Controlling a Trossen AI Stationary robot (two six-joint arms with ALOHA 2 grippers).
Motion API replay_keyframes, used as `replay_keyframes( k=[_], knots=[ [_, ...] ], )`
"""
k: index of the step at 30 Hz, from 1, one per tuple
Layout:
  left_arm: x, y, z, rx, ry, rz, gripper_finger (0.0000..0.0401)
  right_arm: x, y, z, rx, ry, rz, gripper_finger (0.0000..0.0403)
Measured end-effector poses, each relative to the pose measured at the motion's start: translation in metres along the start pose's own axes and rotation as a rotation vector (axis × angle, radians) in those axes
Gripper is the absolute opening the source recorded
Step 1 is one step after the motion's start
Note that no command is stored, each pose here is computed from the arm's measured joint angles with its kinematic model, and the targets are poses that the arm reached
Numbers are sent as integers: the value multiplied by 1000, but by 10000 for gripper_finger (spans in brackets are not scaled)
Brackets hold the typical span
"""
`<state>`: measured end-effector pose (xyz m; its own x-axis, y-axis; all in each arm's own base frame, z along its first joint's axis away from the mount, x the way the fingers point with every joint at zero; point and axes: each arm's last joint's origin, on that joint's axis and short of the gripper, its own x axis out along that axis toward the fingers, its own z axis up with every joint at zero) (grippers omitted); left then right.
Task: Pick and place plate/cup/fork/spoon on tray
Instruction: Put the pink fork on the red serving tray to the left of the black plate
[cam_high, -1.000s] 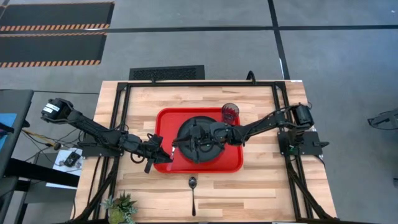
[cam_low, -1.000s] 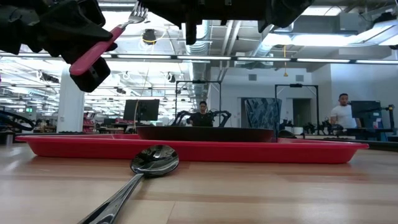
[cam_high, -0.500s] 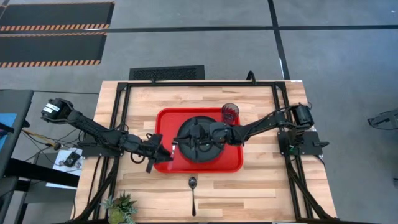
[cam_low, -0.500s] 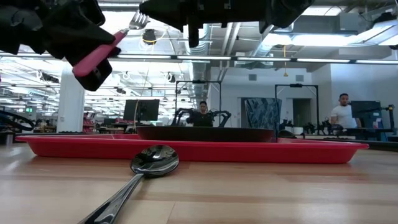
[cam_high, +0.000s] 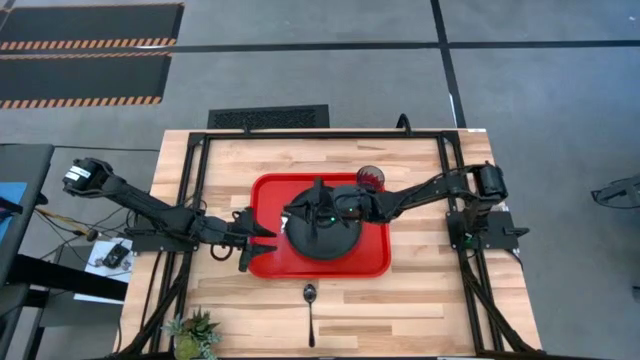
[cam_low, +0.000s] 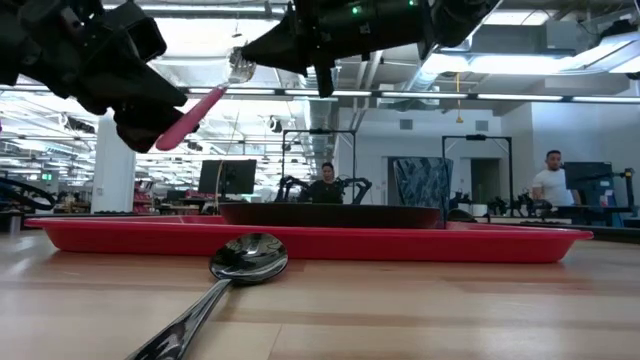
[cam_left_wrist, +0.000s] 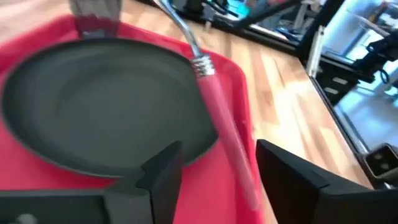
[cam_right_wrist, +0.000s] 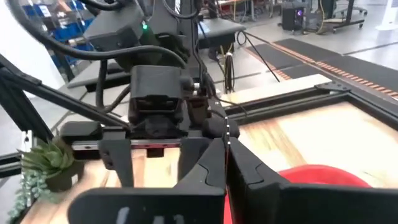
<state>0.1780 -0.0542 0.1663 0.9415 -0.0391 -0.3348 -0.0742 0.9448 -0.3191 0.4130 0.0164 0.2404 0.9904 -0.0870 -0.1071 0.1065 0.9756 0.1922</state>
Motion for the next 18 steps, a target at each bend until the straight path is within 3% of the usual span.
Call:
replay_keyframes(
  k=[9,14,18],
  knots=[
    [-25,6,9,21,-40,89,220,-5,-2,0,4,3,-92,9],
    [-32,5,10,76,33,172,220,0,-6,-15,64,2,-186,8],
    [-37,1,16,112,73,244,220,-1,-4,-9,98,-67,-227,8]
  ],
)
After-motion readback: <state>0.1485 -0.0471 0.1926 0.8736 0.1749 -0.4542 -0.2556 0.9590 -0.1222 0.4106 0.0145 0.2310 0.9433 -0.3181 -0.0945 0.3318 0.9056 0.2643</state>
